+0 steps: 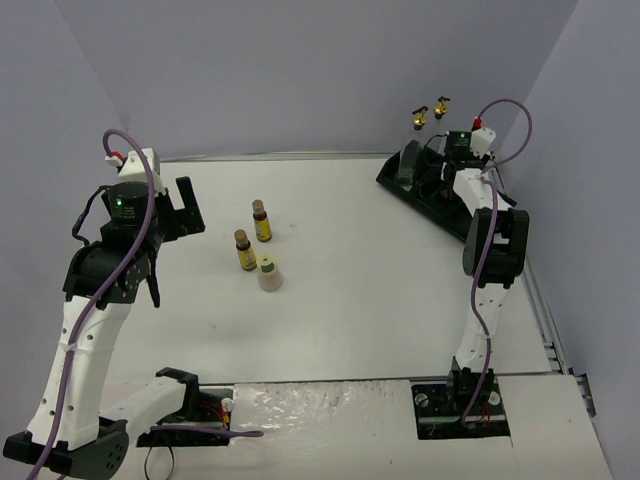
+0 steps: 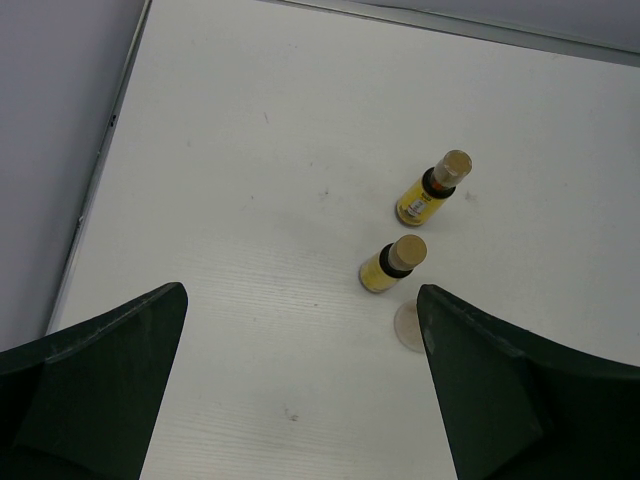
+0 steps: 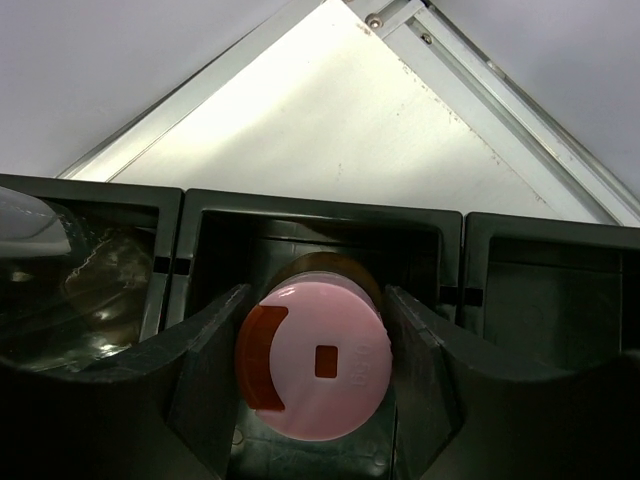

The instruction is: Organize the condiment bottles

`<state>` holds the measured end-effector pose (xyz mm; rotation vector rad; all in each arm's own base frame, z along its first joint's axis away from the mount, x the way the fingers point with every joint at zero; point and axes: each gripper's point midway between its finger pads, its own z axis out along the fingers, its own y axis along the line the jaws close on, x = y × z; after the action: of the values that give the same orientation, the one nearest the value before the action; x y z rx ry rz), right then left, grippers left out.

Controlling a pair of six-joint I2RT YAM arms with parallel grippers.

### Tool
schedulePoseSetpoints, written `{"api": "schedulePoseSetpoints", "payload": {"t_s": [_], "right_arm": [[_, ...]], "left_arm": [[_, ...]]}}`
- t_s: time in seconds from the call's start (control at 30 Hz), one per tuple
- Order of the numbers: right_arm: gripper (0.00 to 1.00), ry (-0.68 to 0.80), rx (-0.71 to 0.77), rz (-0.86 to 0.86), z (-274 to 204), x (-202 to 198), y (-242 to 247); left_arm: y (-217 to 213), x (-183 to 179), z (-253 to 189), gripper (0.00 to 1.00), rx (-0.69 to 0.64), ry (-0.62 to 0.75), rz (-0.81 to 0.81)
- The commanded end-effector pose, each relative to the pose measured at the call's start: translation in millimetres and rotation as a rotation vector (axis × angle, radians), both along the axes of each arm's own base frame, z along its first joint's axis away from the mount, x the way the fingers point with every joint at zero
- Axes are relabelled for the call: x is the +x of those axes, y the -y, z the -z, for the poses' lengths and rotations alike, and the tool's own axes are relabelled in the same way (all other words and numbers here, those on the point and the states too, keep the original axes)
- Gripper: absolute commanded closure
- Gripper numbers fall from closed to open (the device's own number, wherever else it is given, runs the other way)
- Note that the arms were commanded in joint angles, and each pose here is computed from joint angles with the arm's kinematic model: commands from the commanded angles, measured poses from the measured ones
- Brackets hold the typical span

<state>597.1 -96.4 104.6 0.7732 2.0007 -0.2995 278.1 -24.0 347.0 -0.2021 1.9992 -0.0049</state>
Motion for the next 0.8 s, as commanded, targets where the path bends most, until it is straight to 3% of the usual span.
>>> {"api": "schedulePoseSetpoints", "payload": {"t_s": [0.0, 0.33, 0.77], "right_arm": [[0.43, 0.099, -0.017, 0.016, -31.4, 14.5, 8.2], [0.26, 0.093, -0.011, 0.019, -31.3, 8.6, 8.2], [0.19, 0.200, 0.017, 0.024, -107.5, -28.6, -8.2]], "left_arm": [[-4.9, 3.6, -28.3, 0.03, -0.005, 0.102, -0.017], [-5.5, 2.2, -27.7, 0.03, -0.001, 0.099, -0.016], [-4.1, 4.6, -24.9, 0.03, -0.004, 0.089, -0.014]]}}
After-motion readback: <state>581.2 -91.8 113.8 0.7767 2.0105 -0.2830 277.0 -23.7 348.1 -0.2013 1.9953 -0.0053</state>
